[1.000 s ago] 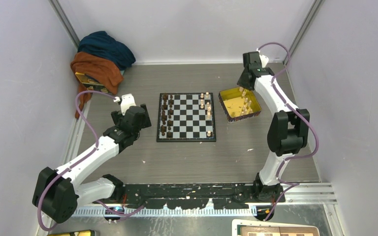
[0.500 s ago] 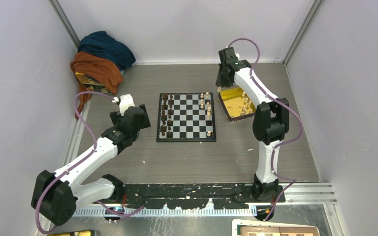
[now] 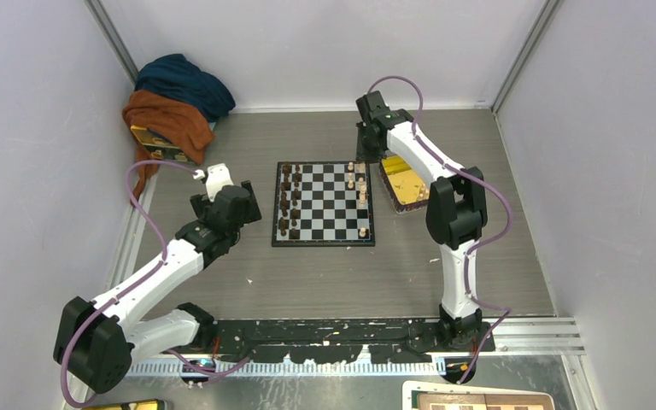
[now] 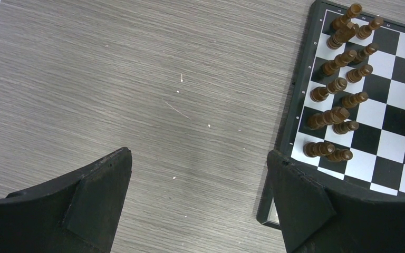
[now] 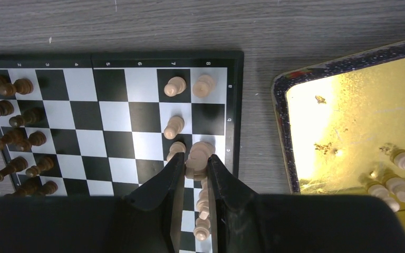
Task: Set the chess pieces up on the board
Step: Place the chess piece on the chessboard.
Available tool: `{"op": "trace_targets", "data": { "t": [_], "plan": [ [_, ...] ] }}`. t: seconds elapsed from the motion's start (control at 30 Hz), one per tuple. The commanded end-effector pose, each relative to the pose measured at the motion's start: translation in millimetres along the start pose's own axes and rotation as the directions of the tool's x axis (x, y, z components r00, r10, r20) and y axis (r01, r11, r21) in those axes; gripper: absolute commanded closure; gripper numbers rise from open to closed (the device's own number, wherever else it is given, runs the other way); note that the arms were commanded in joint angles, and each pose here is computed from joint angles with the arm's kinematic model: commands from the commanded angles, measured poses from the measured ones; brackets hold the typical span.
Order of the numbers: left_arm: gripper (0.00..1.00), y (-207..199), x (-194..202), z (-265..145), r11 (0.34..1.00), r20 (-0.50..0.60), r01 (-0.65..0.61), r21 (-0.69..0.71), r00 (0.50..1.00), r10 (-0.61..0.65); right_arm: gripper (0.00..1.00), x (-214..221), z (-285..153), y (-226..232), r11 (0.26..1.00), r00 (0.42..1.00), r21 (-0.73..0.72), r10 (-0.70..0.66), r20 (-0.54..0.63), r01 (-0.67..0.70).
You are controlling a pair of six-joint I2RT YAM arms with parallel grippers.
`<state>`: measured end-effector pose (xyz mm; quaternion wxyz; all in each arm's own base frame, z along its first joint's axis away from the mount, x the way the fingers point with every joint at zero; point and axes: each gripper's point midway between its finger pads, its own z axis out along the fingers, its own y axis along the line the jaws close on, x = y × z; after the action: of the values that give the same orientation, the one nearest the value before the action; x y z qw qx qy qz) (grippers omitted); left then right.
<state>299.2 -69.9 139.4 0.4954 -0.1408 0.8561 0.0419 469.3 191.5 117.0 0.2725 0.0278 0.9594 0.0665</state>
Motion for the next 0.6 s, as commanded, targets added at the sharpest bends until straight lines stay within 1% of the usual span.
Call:
{"op": "trace_targets", "data": {
  "t": [0.0,0.57],
  "plan": [
    [0.0,-1.7,-11.6,-4.0,0.999,0.041,0.051,0.004,0.998,-0.051,0.99,-13.3,-3.7,12.6,0.999,0.999,-0.037,-0.026,0.034,0.028],
    [0.0,-1.2,-7.2,-1.0,0.999,0.031,0.042,-0.008,0.999,-0.042,0.99,-4.4,25.5,12.8,0.998,0.999,-0.033,-0.051,-0.003,0.05]
  ]
}}
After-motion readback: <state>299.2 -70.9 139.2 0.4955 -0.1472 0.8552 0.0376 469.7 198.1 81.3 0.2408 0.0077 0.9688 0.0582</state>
